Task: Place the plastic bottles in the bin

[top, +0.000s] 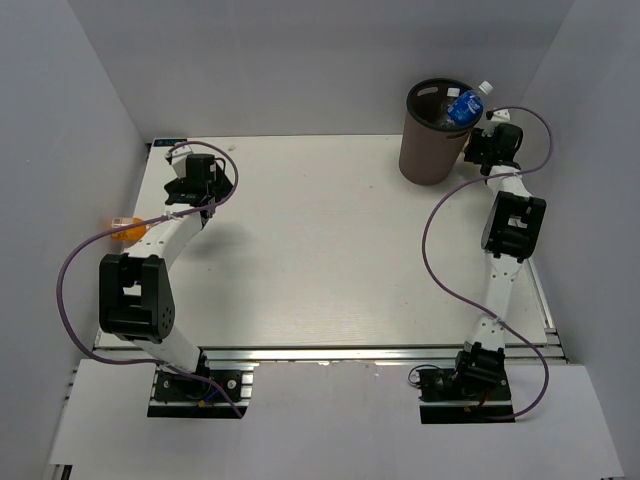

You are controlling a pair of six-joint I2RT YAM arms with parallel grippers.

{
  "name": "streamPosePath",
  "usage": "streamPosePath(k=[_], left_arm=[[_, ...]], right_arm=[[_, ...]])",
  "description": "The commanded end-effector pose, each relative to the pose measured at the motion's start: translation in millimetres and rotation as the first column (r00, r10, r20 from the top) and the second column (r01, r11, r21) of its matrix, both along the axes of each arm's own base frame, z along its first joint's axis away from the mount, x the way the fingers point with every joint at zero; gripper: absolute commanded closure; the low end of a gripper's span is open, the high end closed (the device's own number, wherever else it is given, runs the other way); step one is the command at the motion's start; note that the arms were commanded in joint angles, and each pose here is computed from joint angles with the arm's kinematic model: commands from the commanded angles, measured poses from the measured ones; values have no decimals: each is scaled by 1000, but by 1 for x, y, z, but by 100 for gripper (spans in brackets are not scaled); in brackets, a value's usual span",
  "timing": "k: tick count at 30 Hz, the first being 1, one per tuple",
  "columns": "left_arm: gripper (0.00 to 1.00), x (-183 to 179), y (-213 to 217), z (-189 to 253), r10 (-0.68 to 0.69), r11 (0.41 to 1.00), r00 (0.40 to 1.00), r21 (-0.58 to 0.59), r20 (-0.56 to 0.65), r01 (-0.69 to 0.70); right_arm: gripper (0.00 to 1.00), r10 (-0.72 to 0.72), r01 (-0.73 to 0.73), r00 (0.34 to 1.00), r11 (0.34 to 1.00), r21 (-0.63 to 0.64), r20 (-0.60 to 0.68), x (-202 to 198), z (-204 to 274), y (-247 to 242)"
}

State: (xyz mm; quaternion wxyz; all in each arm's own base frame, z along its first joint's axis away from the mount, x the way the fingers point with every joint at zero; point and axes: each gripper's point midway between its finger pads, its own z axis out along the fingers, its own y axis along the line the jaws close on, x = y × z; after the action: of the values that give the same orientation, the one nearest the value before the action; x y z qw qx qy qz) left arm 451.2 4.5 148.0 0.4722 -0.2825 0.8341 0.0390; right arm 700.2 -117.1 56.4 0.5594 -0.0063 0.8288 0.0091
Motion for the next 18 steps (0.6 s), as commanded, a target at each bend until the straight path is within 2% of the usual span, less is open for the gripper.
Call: streamPosePath(k=[1, 2, 7, 12, 14, 16, 17, 18], left_arm=[[2, 1, 8, 31, 27, 1000, 998, 14, 60, -27], [2, 1, 8, 31, 28, 999, 998, 15, 60, -29], [2, 1, 7, 35, 25, 1000, 997, 14, 67, -26], [2, 1, 6, 36, 17, 1000, 997, 6, 70, -17], [2, 0, 5, 36, 12, 1000, 997, 3, 71, -12], [2, 0, 4, 39, 7, 1000, 997, -2, 83, -7], [2, -2, 3, 36, 4, 1000, 997, -2, 79, -4], [2, -2, 3, 36, 1, 1000, 997, -2, 80, 0]], right_arm=[[53, -35, 35, 994, 999, -7, 102, 16, 26, -10], [58, -35, 35, 994, 999, -6, 101, 15, 25, -10], [65, -28, 28, 993, 1000, 3, 116, 15, 30, -8], [82, -12, 5, 991, 999, 49, 136, 6, 43, 2], [100, -48, 36, 986, 996, 79, 161, 2, 66, 0], [100, -80, 68, 984, 994, 82, 158, -8, 66, -3], [100, -76, 63, 976, 996, 67, 206, -11, 91, -2], [100, -86, 74, 979, 995, 67, 186, -19, 83, -2]])
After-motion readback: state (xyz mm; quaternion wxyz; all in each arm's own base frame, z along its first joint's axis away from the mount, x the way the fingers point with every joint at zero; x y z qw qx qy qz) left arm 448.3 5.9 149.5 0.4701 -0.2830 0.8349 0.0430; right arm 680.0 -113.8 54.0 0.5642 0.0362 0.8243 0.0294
